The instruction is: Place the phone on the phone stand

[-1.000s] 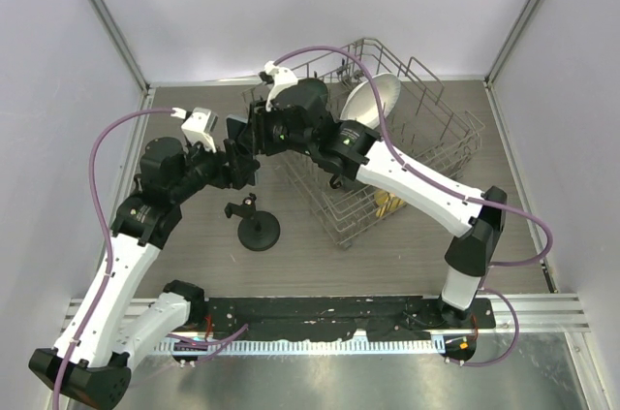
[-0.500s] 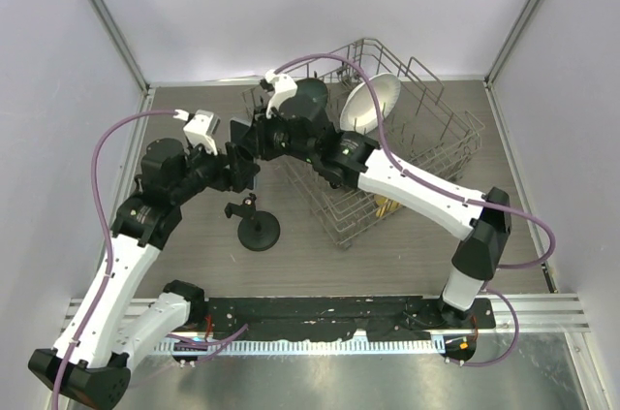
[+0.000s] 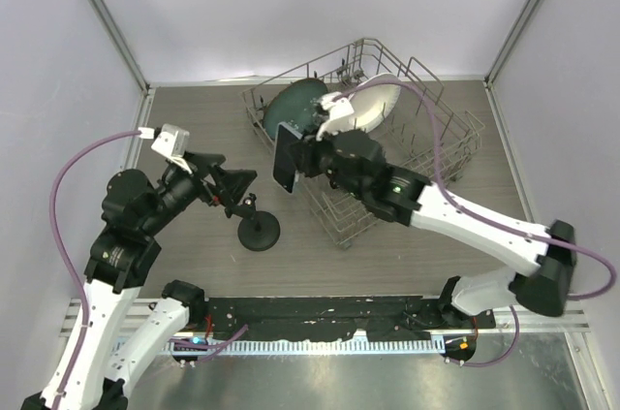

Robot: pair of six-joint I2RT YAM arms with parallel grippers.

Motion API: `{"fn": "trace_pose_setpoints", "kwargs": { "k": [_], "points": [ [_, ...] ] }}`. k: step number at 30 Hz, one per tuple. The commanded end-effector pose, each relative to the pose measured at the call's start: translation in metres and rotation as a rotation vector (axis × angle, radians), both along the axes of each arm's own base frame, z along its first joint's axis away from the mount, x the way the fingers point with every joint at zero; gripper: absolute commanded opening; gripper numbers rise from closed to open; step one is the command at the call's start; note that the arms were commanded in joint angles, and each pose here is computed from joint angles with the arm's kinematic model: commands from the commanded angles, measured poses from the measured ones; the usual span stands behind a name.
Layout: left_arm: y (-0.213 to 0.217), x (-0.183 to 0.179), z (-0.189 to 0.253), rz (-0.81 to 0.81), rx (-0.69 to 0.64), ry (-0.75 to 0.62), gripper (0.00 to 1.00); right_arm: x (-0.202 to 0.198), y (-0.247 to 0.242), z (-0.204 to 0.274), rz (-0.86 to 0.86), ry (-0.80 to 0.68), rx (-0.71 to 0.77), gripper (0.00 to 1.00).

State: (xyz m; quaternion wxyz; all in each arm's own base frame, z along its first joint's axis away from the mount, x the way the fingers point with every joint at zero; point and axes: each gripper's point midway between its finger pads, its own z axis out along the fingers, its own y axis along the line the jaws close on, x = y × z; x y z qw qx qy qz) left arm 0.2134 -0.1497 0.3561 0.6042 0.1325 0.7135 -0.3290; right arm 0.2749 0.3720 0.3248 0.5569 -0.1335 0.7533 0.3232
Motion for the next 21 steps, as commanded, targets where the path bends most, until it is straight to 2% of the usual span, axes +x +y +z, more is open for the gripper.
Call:
{"fn": "trace_pose_setpoints", "kwargs": {
  "k": [1,6,10,13,16,17,20,21],
  "points": [
    [0.007,-0.011,-0.016,0.076,-0.103,0.181,1.00,-0.022,-0.045,0.092,-0.012,-0.219,0.221,0.01],
    [0.025,-0.023,-0.064,0.200,-0.108,0.378,1.00,-0.044,-0.061,0.097,0.060,-0.297,0.242,0.01],
    [0.044,-0.025,-0.081,0.313,-0.081,0.425,1.00,-0.066,-0.056,0.102,0.186,-0.341,0.257,0.01],
    [0.043,-0.027,-0.089,0.310,-0.069,0.463,0.98,-0.075,-0.051,0.104,0.248,-0.365,0.255,0.01],
    [0.028,-0.032,-0.090,0.222,-0.070,0.492,0.97,-0.094,-0.042,0.101,0.371,-0.389,0.229,0.01],
    [0.017,-0.038,-0.088,0.145,-0.082,0.497,0.95,-0.102,-0.040,0.098,0.424,-0.393,0.213,0.01],
    [-0.004,-0.044,-0.069,-0.004,-0.137,0.411,0.94,-0.111,-0.039,0.091,0.479,-0.391,0.182,0.01],
    [-0.018,-0.053,-0.051,-0.121,-0.176,0.354,0.94,-0.119,-0.039,0.092,0.514,-0.396,0.186,0.01]
  ]
}}
